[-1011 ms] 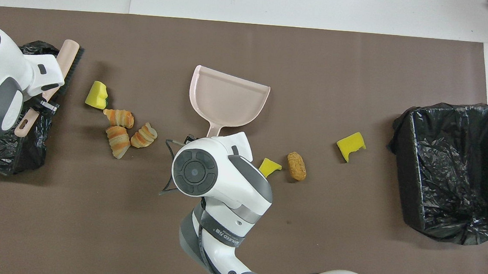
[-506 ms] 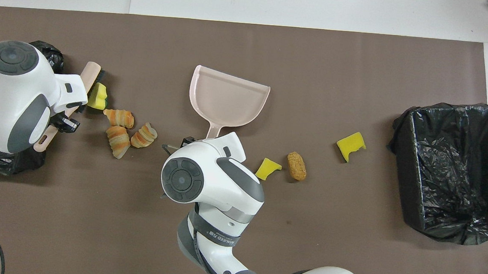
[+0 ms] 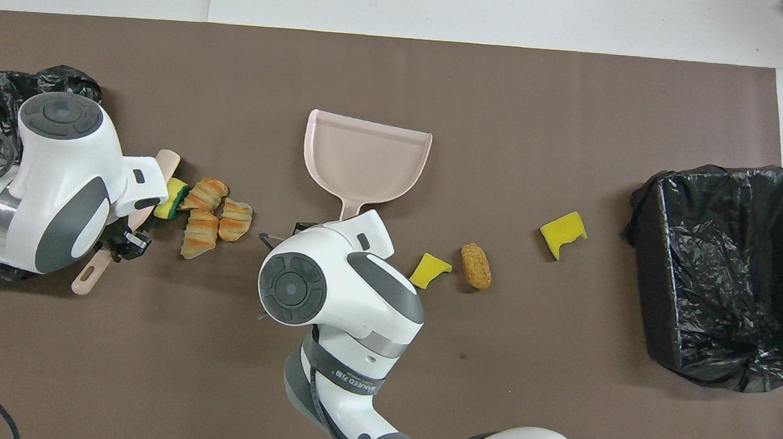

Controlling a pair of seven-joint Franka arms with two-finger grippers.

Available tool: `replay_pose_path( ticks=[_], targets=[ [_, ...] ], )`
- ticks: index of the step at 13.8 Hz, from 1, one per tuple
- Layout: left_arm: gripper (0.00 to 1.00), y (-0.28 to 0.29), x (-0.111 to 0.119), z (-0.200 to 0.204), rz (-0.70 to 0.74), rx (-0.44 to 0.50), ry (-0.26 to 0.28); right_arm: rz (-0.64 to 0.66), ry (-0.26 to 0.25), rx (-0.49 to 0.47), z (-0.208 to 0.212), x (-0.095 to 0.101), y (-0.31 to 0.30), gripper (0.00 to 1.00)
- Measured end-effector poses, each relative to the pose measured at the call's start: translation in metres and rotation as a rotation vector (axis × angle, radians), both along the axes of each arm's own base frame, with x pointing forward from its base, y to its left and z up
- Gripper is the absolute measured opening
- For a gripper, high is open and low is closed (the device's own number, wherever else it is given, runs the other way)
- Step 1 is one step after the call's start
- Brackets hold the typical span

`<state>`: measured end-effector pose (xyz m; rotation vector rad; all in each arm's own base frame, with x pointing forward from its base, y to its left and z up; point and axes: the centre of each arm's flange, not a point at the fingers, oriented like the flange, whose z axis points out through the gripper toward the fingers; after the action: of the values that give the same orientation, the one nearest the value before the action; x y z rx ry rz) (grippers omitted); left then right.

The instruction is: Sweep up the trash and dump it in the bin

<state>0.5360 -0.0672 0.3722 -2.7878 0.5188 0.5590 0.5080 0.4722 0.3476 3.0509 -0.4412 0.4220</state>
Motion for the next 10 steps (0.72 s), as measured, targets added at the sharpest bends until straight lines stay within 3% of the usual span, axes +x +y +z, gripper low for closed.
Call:
replay_pose_path(
  ticks=[2,7,10],
  targets=[
    [0.26,-0.006,-0.003,0.008,0.042,-0.038,-0.005,0.053,0.001,-0.014,0.001,0.002,-0.001,0.33],
    [0.26,0.035,0.016,0.050,0.214,-0.079,-0.114,0.273,-0.019,-0.066,0.033,0.028,-0.029,0.33],
    [0.26,0.047,0.017,0.037,0.386,-0.104,-0.173,0.426,0.012,-0.075,0.053,0.027,-0.037,0.33]
  ],
)
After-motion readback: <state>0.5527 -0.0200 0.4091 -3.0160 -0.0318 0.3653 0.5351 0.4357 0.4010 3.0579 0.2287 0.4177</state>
